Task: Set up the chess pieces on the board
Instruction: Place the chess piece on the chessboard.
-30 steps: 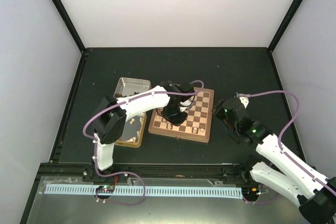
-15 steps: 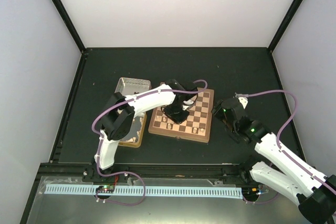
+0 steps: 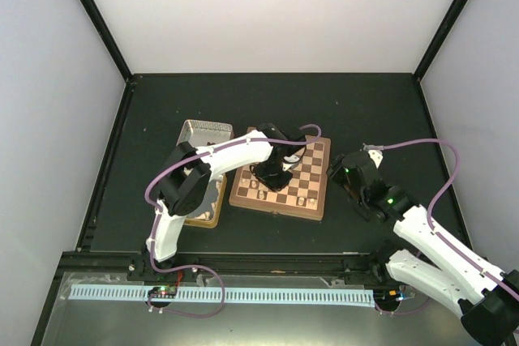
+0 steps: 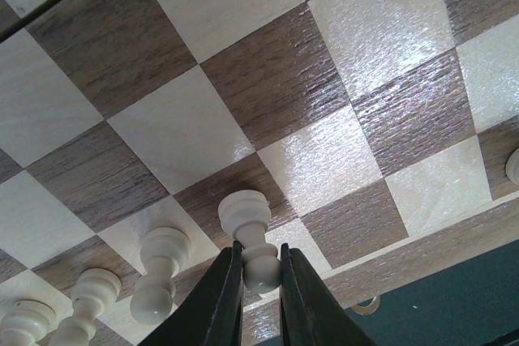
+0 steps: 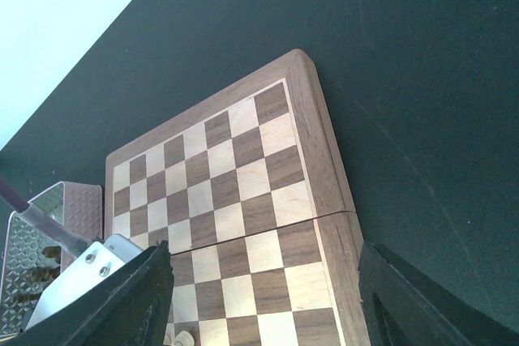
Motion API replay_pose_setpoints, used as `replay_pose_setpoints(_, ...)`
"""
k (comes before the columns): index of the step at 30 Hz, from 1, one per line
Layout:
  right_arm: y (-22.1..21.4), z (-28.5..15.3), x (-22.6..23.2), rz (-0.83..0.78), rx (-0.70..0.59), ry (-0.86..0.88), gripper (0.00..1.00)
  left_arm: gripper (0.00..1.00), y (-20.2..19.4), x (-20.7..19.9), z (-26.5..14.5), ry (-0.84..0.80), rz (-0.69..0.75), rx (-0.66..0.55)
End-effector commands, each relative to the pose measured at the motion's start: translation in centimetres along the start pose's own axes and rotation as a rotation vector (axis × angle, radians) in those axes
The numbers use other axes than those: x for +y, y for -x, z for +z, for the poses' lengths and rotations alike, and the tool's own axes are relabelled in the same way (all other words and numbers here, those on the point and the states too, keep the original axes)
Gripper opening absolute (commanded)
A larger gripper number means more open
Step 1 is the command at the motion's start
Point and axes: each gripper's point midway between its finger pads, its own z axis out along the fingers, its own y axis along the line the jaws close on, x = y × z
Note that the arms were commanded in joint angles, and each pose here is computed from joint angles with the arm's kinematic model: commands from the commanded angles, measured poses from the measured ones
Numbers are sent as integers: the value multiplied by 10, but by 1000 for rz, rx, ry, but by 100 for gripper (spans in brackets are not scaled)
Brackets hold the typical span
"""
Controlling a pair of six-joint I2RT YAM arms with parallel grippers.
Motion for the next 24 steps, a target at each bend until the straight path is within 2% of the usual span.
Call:
replay_pose_setpoints(1,6,-1,0,-5,-21,-5,64,15,-1,-1,-2,8,16,9)
replay_pose_setpoints(13,4,-1,2,-7,-11,4,64,20,2,-2,-9,4,11,-16)
replay_pose_setpoints(20,4,-1,2,-7,-10,3,64,8,2,-1,-13,7,12,-26)
replay_pose_setpoints(24,3,0,2,-5,-6,3,64,6,-2,2,-14,21,11,-18)
